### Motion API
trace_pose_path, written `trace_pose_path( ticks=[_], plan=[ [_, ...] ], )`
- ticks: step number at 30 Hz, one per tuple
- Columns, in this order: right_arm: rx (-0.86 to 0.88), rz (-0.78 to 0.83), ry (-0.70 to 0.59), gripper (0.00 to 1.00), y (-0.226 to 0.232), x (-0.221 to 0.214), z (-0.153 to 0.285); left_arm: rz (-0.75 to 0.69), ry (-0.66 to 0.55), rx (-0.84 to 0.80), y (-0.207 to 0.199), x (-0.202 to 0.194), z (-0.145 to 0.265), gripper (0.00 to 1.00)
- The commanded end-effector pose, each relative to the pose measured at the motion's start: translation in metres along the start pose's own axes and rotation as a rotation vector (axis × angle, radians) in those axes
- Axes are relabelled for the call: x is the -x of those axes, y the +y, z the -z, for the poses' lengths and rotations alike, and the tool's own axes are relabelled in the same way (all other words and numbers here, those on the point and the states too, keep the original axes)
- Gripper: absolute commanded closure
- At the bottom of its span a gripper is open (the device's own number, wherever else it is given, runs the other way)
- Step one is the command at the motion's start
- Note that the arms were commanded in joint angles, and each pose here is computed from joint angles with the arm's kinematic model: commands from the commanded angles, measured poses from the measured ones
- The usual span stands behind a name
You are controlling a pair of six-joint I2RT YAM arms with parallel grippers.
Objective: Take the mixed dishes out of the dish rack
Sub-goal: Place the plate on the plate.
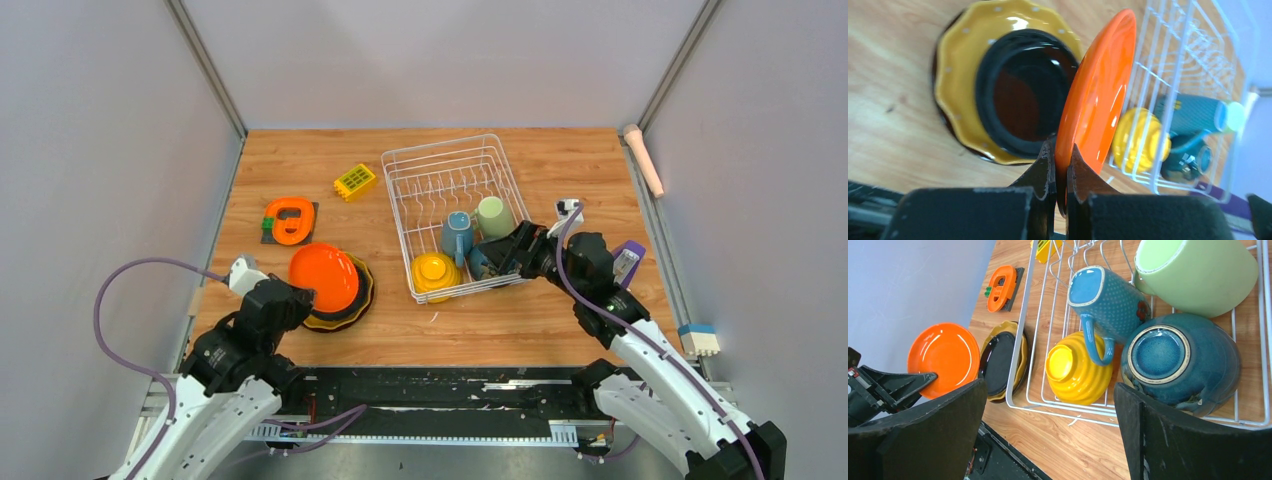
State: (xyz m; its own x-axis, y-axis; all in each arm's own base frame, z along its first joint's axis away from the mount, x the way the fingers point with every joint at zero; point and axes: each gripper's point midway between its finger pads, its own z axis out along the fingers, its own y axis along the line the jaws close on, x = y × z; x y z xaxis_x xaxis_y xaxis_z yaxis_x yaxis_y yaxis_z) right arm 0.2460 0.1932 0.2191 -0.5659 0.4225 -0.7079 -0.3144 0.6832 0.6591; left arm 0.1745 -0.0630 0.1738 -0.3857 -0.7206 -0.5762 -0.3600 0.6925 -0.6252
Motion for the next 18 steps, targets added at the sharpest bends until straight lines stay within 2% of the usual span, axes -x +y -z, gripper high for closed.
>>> trace_pose_path(
  ticks=[1,11,18],
  plan=[
    [-0.012,0.024,-0.040,0.00,-0.002,0.007,0.001,0.080,-0.095,0.168,0.028,0.017,0.002,0.98],
    [-0.044,0.008,-0.049,0.00,-0.009,0.007,-0.001,0.107,-0.056,0.187,0.034,-0.005,-0.020,0.91],
    [-0.048,0.002,-0.041,0.00,-0.010,0.005,0.000,0.121,-0.005,0.209,0.039,-0.027,-0.038,0.90]
  ],
)
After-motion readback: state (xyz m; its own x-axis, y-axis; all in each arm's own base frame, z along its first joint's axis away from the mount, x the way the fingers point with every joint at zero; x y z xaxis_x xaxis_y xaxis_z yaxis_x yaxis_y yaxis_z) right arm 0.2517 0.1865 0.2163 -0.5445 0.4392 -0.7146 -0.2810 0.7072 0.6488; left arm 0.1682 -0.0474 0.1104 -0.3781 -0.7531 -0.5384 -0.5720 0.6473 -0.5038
